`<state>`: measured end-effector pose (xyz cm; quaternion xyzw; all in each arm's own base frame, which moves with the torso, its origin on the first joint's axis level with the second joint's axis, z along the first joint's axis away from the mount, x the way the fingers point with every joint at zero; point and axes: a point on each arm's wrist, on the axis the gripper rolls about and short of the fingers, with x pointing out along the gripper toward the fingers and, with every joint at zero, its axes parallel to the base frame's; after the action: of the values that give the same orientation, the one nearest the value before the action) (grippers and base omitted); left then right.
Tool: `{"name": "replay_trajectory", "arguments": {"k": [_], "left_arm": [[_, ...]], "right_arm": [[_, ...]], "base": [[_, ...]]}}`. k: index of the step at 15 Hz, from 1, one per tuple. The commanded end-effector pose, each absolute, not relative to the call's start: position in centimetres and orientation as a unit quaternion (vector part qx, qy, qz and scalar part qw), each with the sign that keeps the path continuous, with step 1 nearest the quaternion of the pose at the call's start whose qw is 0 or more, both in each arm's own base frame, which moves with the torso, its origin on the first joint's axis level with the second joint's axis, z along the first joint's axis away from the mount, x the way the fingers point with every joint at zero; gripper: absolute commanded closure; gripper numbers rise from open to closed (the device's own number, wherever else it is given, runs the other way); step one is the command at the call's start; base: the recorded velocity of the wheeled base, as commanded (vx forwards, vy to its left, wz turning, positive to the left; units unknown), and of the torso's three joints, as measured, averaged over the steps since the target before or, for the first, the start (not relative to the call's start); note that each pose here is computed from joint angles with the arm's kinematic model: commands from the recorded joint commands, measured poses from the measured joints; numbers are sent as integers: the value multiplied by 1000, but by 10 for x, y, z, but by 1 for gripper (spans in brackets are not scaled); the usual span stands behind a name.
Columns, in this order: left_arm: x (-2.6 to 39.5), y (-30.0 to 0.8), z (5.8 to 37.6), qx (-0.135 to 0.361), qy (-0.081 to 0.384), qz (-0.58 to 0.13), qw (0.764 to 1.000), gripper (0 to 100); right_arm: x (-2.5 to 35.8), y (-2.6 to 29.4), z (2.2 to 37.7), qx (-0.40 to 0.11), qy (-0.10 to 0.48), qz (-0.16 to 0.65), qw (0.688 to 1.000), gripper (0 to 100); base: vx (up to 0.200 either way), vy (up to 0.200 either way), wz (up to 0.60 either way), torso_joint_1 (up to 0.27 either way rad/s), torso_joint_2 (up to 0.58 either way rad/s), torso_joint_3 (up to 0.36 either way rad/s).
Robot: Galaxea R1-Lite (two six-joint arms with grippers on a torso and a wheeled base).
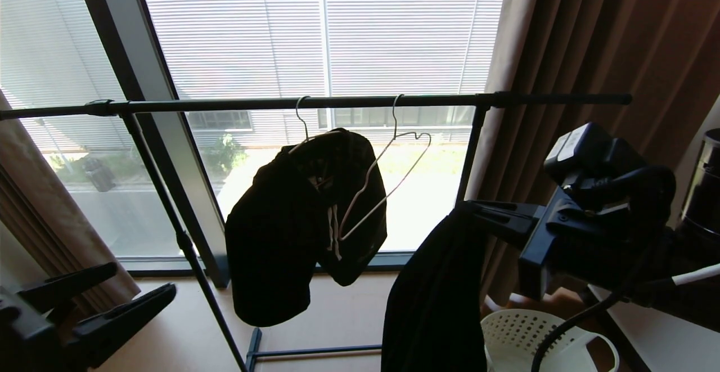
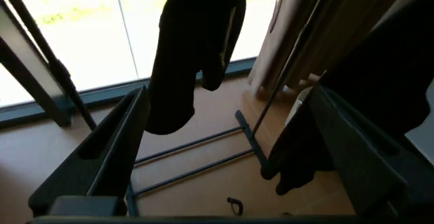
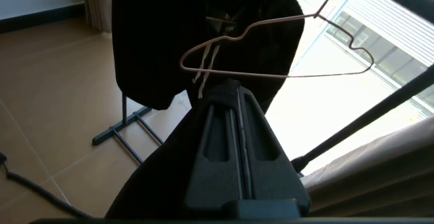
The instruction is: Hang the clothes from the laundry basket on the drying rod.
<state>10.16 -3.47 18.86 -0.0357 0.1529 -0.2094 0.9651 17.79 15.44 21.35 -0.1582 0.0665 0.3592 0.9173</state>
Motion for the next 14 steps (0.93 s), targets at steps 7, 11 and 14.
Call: {"name": "replay_trajectory", "arguments": {"k": [7,11,14], "left_arm": [[179,-163,166,-28,217,-321,921,0],[176,-195,168,-9,212,-351,912,0],[184,-213,161,-3,222,-362,905,0]], "right_arm": [[183,200,200,-138,76,355,921,100],[187,202,197,-141,72,314,936,100],[188,201,197,-143,72,297,941,100]], "base": [[0,0,0,0,0,0],[0,0,0,0,0,0],[0,0,0,0,0,0]]}}
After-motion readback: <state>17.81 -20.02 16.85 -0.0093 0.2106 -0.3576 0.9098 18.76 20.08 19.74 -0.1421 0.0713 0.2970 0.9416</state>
